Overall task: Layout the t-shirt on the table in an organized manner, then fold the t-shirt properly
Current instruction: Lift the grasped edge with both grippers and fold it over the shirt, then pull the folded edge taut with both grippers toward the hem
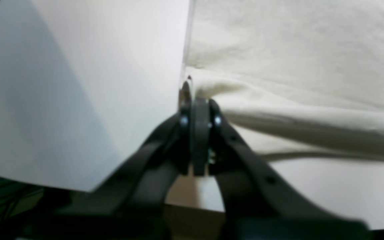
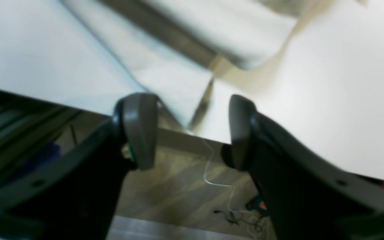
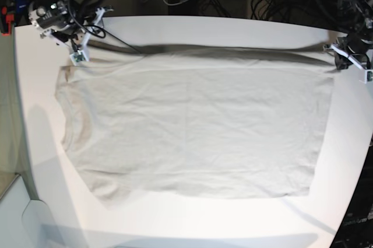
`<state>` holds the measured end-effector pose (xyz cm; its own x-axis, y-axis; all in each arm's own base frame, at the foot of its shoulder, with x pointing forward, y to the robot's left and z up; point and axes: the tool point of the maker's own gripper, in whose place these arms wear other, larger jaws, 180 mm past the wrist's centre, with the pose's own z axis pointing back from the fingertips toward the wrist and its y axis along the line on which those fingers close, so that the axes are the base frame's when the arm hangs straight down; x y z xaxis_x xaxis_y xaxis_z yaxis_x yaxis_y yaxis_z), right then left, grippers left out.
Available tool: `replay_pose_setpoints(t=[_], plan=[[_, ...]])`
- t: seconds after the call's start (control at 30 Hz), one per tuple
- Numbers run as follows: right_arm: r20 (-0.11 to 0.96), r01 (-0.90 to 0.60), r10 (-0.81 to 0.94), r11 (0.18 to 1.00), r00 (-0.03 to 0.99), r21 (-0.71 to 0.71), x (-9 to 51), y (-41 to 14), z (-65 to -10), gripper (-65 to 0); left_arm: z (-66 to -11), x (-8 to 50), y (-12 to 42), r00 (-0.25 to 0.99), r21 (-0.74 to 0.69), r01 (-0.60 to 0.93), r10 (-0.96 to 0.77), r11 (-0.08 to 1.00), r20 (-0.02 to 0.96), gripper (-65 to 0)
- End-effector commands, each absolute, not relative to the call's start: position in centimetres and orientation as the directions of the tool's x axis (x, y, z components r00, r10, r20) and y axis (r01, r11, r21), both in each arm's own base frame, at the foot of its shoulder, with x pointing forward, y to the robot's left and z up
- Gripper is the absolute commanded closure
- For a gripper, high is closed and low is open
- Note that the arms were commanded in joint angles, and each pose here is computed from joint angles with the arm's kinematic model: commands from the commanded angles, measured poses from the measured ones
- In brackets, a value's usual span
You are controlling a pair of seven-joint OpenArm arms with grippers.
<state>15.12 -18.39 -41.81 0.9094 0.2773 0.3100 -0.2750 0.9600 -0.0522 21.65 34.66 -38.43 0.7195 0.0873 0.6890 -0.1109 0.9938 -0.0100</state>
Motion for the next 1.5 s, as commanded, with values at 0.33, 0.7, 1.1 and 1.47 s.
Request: replay_pose_setpoints(t=[0.33, 0.7, 1.1, 1.47], plan=[[0.321, -0.348, 0.333, 0.938, 0.887, -0.012, 15.3, -15.9, -42.2, -3.2, -37.0, 22.4, 35.3, 0.687, 0.008, -0.110, 0.071, 0.994, 0.723, -0.1], [0.351, -0.348, 0.351, 0.934, 0.868, -0.074, 15.3, -16.8, -40.2, -1.0, -37.1, 21.7, 35.3, 0.697, 0.017, -0.106, 0.062, 0.994, 0.714, -0.1], [0.374, -0.354, 0.362, 0.931, 0.854, -0.091, 15.8, -17.2, -39.8, -1.0, -37.3, 21.4, 35.3, 0.702, 0.018, -0.105, 0.061, 0.994, 0.710, -0.1], [0.505, -0.373, 0.403, 0.913, 0.763, -0.163, 19.5, -18.0, -37.8, -1.0, -37.2, 21.6, 35.2, 0.700, 0.018, -0.101, 0.058, 0.995, 0.712, -0.1]])
